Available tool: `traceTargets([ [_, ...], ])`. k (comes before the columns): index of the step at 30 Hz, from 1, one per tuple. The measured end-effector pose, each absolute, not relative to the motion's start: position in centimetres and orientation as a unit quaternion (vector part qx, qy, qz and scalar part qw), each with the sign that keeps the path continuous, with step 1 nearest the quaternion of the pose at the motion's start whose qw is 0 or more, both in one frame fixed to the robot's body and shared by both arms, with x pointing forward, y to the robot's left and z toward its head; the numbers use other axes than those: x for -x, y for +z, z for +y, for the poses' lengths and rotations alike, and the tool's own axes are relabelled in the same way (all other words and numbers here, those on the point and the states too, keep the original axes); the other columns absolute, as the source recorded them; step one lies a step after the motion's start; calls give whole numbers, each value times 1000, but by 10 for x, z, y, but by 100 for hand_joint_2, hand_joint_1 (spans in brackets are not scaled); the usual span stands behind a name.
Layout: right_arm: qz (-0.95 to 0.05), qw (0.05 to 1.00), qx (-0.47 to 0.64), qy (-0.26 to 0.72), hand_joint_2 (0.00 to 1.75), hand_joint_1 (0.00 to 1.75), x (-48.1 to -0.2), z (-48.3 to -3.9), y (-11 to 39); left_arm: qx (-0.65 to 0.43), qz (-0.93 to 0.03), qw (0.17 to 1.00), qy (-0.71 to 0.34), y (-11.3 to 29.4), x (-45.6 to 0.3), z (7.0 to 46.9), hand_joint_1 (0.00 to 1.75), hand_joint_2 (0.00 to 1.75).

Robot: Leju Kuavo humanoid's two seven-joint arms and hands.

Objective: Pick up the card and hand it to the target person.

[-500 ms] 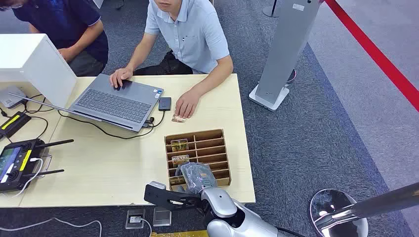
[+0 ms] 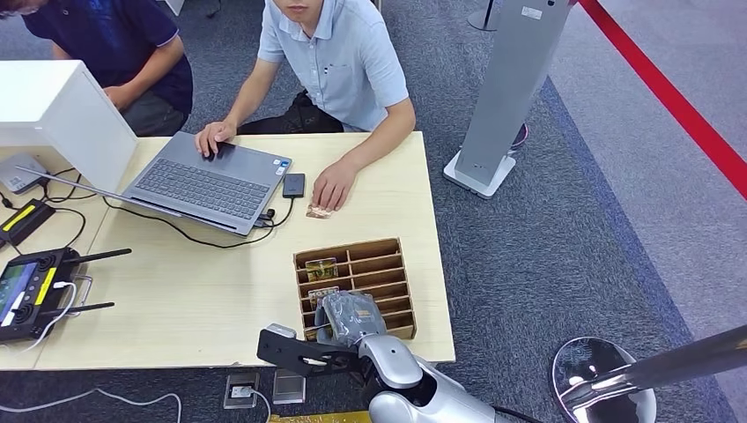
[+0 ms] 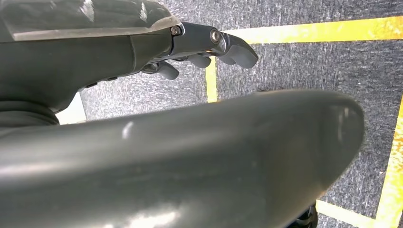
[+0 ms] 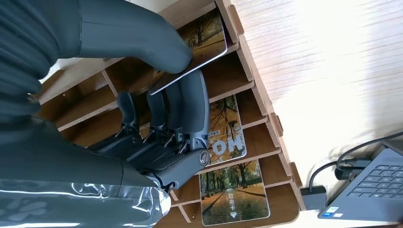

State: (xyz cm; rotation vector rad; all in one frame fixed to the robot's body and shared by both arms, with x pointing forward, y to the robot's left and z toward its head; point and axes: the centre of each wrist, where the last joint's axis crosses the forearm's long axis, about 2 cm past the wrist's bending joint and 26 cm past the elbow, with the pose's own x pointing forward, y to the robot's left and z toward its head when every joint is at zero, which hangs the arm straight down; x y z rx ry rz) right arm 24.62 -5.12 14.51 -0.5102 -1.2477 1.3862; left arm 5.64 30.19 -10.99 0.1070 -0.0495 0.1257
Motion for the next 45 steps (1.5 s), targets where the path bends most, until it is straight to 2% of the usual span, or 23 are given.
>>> traceTargets([
  [3,-531,568,217,590,175,156,-246,-51,145,-53,-25,996,63,-110,-56,302,0,0],
  [9,-530,569,217,591,175,164,-246,-51,144,-53,-25,996,63,-110,-56,302,0,0],
  [23,-563,570,226,555,175,164,-249,-56,152,-59,-28,996,64,-110,-56,302,0,0],
  [36,-677,524,260,446,175,164,-265,-91,231,-57,-34,996,67,-110,-55,302,0,0],
  [45,-726,427,272,465,175,164,-304,-83,265,-48,-46,997,46,-110,-58,301,0,0],
])
